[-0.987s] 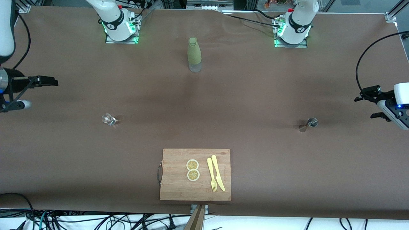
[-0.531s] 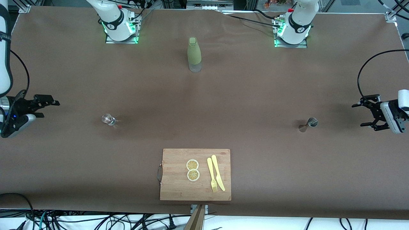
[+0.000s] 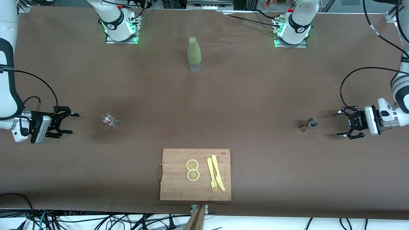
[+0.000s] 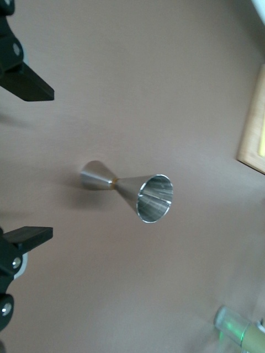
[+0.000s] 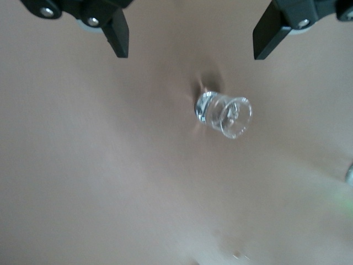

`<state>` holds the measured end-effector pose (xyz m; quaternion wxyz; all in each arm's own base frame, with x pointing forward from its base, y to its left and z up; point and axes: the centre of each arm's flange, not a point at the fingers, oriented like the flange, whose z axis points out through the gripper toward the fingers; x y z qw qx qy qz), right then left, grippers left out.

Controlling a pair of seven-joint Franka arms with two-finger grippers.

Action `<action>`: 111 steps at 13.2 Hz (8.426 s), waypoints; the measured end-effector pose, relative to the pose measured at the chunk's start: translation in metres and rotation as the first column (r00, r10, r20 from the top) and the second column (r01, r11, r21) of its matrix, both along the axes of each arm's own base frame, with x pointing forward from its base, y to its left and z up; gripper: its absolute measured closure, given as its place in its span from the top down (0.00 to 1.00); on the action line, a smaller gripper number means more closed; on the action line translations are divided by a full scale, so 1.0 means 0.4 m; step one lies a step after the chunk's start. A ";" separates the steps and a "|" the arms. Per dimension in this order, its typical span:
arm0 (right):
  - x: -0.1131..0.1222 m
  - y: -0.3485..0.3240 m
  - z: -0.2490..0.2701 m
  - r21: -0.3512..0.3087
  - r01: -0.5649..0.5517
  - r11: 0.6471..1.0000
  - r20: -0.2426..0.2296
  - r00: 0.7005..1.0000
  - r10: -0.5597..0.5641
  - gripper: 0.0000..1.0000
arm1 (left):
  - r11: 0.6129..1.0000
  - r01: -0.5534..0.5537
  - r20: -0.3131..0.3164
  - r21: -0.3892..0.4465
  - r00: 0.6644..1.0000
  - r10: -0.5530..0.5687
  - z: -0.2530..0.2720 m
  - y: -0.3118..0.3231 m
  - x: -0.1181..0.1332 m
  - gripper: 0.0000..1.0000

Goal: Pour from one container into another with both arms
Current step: 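Reach the right gripper to the glass while the left gripper reaches the jigger, then close the right gripper on the glass while the left gripper grips the jigger, then lift the glass with the right gripper while the left gripper lifts the jigger, then bring the jigger with the left gripper above the glass in the right gripper, then tilt the jigger with the left gripper to pour into the glass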

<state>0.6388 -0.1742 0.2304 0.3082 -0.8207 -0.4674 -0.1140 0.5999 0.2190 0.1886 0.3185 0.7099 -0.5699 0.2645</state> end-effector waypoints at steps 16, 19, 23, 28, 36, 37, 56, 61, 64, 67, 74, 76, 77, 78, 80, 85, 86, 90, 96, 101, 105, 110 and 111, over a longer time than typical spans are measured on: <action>-0.110 0.089 -0.293 0.421 -0.293 0.859 0.307 0.937 0.169 1.00 | 0.909 0.054 0.143 -0.412 0.990 0.007 -0.277 -0.104 -0.047 1.00; -0.126 0.098 -0.342 0.445 -0.308 0.841 0.332 0.929 0.164 1.00 | 0.906 0.061 0.158 -0.419 0.987 0.007 -0.271 -0.114 -0.037 0.97; -0.128 0.115 -0.364 0.468 -0.318 0.825 0.366 0.919 0.146 1.00 | 0.905 0.064 0.162 -0.421 0.987 0.005 -0.270 -0.118 -0.034 0.91; -0.128 0.161 -0.409 0.503 -0.315 0.805 0.392 0.913 0.112 1.00 | 0.901 0.072 0.167 -0.429 0.986 0.000 -0.271 -0.131 -0.031 0.78; -0.122 0.198 -0.424 0.526 -0.320 0.788 0.419 0.904 0.087 0.92 | 0.899 0.077 0.172 -0.431 0.985 -0.002 -0.271 -0.135 -0.030 0.39; -0.121 0.206 -0.430 0.531 -0.325 0.783 0.435 0.897 0.078 0.84 | 0.899 0.077 0.172 -0.431 0.985 -0.002 -0.272 -0.135 -0.030 0.38; 0.055 0.357 -0.315 0.570 -0.257 0.780 0.430 0.902 -0.017 0.29 | 0.897 0.068 0.217 -0.437 0.976 0.032 -0.193 -0.076 0.008 0.22; 0.146 0.455 -0.239 0.545 -0.209 0.812 0.405 0.914 -0.036 0.29 | 0.891 0.102 0.160 -0.443 0.987 -0.033 -0.152 -0.173 0.047 0.22; 0.177 0.549 -0.214 0.523 -0.184 0.832 0.373 0.927 -0.030 0.29 | 0.905 0.101 0.131 -0.414 0.990 -0.051 -0.106 -0.250 0.091 0.22; 0.187 0.642 -0.220 0.472 -0.170 0.865 0.381 0.924 -0.027 0.29 | 0.914 0.109 0.113 -0.390 0.991 -0.070 -0.070 -0.345 0.129 0.22; 0.183 0.750 -0.210 0.461 -0.189 0.867 0.370 0.929 0.006 0.30 | 0.959 0.121 0.056 -0.255 0.992 -0.111 0.055 -0.698 0.208 0.22; 0.176 0.758 -0.211 0.444 -0.220 0.868 0.369 0.928 0.047 0.30 | 0.962 0.101 0.038 -0.254 0.995 -0.095 0.071 -0.818 0.212 0.22; 0.169 0.761 -0.214 0.434 -0.241 0.868 0.357 0.931 0.080 0.30 | 0.959 0.092 0.029 -0.268 0.996 -0.087 0.075 -0.890 0.207 0.22; 0.162 0.765 -0.218 0.422 -0.257 0.869 0.338 0.934 0.112 0.30 | 0.956 0.082 0.018 -0.282 0.997 -0.080 0.077 -0.964 0.198 0.22; 0.149 0.793 -0.220 0.403 -0.283 0.871 0.301 0.939 0.166 0.30 | 0.955 0.079 0.008 -0.286 0.997 -0.080 0.075 -1.104 0.169 0.22; 0.126 0.904 -0.201 0.426 -0.310 0.850 0.267 0.941 0.210 0.30 | 0.965 0.027 -0.040 -0.261 0.998 -0.039 0.048 -1.362 0.081 0.22; 0.124 0.915 -0.195 0.424 -0.321 0.847 0.270 0.937 0.221 0.30 | 0.968 0.009 -0.040 -0.251 0.999 -0.020 0.040 -1.396 0.072 0.22; 0.120 0.953 -0.141 0.379 -0.341 0.861 0.221 0.936 0.273 0.30 | 0.967 -0.048 -0.032 -0.250 0.999 0.041 0.008 -1.518 0.083 0.22; 0.115 0.983 -0.046 0.334 -0.382 0.862 0.173 0.924 0.342 0.30 | 0.972 -0.126 0.039 -0.199 0.990 0.137 -0.001 -1.646 0.126 0.22; 0.126 0.984 0.004 0.303 -0.375 0.876 0.140 0.927 0.348 0.30 | 0.973 -0.174 0.053 -0.150 0.982 0.183 -0.022 -1.665 0.126 0.22; 0.133 1.013 0.037 0.270 -0.379 0.885 0.125 0.925 0.358 0.30 | 0.970 -0.201 0.043 -0.137 0.977 0.209 -0.032 -1.689 0.112 0.22; 0.128 1.061 0.043 0.224 -0.378 0.898 0.116 0.925 0.361 0.30 | 0.968 -0.228 0.031 -0.107 0.972 0.233 -0.061 -1.745 0.072 0.22; 0.128 1.062 0.040 0.206 -0.378 0.902 0.108 0.925 0.363 0.30 | 0.968 -0.228 0.030 -0.107 0.972 0.233 -0.061 -1.748 0.069 0.22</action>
